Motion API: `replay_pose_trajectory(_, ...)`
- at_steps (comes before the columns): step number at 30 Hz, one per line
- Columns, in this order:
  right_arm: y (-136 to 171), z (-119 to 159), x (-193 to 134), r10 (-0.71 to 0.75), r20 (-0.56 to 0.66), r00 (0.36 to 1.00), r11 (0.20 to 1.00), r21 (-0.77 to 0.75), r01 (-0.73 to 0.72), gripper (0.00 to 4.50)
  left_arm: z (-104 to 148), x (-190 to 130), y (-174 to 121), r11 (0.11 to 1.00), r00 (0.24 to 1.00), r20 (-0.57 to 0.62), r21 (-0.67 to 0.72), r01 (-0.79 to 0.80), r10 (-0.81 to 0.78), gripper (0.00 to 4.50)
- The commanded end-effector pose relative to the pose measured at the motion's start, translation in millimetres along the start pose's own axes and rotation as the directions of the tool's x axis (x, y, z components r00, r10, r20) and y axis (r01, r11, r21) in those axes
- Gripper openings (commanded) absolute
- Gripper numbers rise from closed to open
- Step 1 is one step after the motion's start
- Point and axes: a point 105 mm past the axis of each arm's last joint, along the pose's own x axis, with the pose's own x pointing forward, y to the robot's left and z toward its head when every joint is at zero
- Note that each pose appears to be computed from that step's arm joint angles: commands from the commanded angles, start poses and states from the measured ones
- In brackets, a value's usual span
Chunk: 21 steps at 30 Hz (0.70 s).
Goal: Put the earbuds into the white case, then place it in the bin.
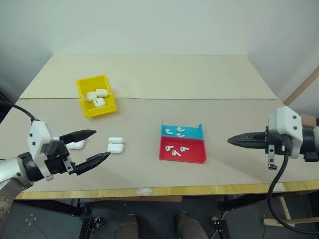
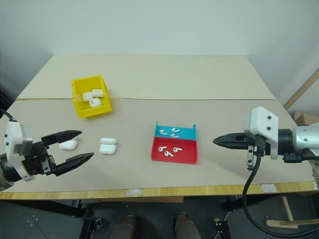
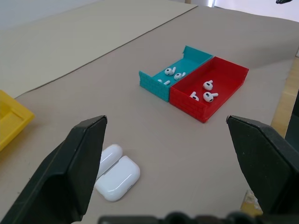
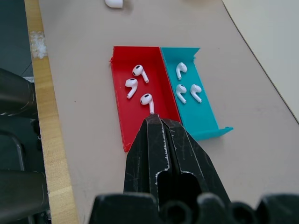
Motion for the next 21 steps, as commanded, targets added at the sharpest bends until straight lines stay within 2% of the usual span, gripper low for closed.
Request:
replay_pose_trajectory(1, -6.6, 12.5, -6.6, -0.022, 0.005, 1.000, 0.998, -0.060, 0.022, 0.00, 5.7, -10.4, -6.6, 0.998, 0.999, 0.031, 0.049, -0.036, 0.035, 4.46)
replay_pose_trajectory(7, -4.3, 15.3, -8.6, -0.010, 0.001, 1.000, 0.999, -0.050, 0.010, 0.00, -8.3, -23.2, -9.5, 0.997, 0.997, -0.041, 0.009, -0.071, 0.072, 4.46)
replay_pose_trajectory(10, -3.6, 13.3, -8.2, -0.010, -0.010, 1.000, 0.999, -0.040, 0.010, 0.00, -23.5, -30.2, 3.5, 0.991, 0.975, -0.180, 0.020, -0.133, 0.134, 4.46)
replay_pose_trajectory(12, -3.7, 12.5, -8.0, -0.013, -0.016, 1.000, 0.999, -0.035, 0.012, 0.00, -34.6, -33.2, 17.9, 0.976, 0.930, -0.298, 0.055, -0.210, 0.216, 4.46)
replay_pose_trajectory(16, -3.6, 11.6, -7.5, -0.022, -0.022, 1.000, 0.999, -0.024, 0.022, 0.00, -22.5, -26.9, 23.4, 0.968, 0.904, -0.351, 0.024, -0.251, 0.243, 4.46)
replay_pose_trajectory(18, -3.4, 11.1, -6.4, -0.028, -0.024, 0.999, 0.999, -0.019, 0.027, 0.00, -15.1, -18.2, 29.7, 0.946, 0.877, -0.359, 0.067, -0.317, 0.319, 4.46)
replay_pose_trajectory(20, -2.8, 10.8, -4.4, -0.031, -0.024, 0.999, 0.999, -0.014, 0.031, 0.00, -6.1, -4.5, 32.1, 0.923, 0.860, -0.340, 0.087, -0.375, 0.381, 4.46)
replay_pose_trajectory(21, -2.7, 11.0, -3.3, -0.034, -0.023, 0.999, 0.999, -0.012, 0.033, 0.00, 0.0, 4.1, 34.1, 0.909, 0.862, -0.303, 0.039, -0.415, 0.406, 4.46)
